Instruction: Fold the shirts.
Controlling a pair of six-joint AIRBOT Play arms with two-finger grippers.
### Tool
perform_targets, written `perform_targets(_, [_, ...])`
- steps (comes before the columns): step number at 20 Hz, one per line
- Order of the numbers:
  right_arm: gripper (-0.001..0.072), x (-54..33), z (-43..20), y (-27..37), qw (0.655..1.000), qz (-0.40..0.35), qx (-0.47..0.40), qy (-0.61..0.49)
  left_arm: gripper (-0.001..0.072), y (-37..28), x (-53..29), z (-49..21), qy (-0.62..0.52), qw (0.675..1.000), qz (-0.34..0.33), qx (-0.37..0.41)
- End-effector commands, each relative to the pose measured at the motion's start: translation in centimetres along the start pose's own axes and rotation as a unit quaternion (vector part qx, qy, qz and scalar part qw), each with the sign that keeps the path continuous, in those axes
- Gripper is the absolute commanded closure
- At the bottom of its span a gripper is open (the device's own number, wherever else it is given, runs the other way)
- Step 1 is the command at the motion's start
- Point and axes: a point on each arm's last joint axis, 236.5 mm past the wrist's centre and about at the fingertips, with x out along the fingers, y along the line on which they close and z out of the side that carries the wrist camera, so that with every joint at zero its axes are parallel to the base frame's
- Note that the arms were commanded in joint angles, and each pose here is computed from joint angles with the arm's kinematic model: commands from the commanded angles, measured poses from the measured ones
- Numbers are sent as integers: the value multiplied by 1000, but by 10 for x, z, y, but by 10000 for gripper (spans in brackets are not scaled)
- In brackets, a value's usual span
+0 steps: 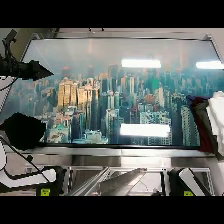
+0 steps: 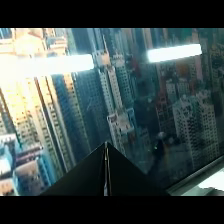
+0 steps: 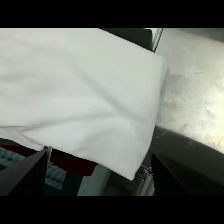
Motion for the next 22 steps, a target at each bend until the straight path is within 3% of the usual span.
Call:
perform_targets(1, [51,-23,12,43,996,83,-11,-23,685,-1,0,-1,3,1000,-2,-2])
perform_targets(3, [627,-35,3,87,987,157,-23,-15,686,-3,-1,-3,5,1000,-2,-4])
perform_targets(4, [689,-43,-6,113,980,197,-39,-7,686,-7,-4,-4,4,1000,-2,0])
perform_targets(8, [692,-67,-60,178,954,264,-143,13,687,-34,-17,-17,-7,1000,8,27])
perform_targets(11, [692,-76,-132,202,924,293,-243,20,686,-39,-2,-76,29,999,20,14])
perform_targets(17, [691,-30,-289,169,863,304,-394,91,686,-45,51,-233,124,992,1,-29])
perform_targets(22, [691,-21,-310,164,852,301,-413,112,686,-47,58,-282,144,989,-2,-43])
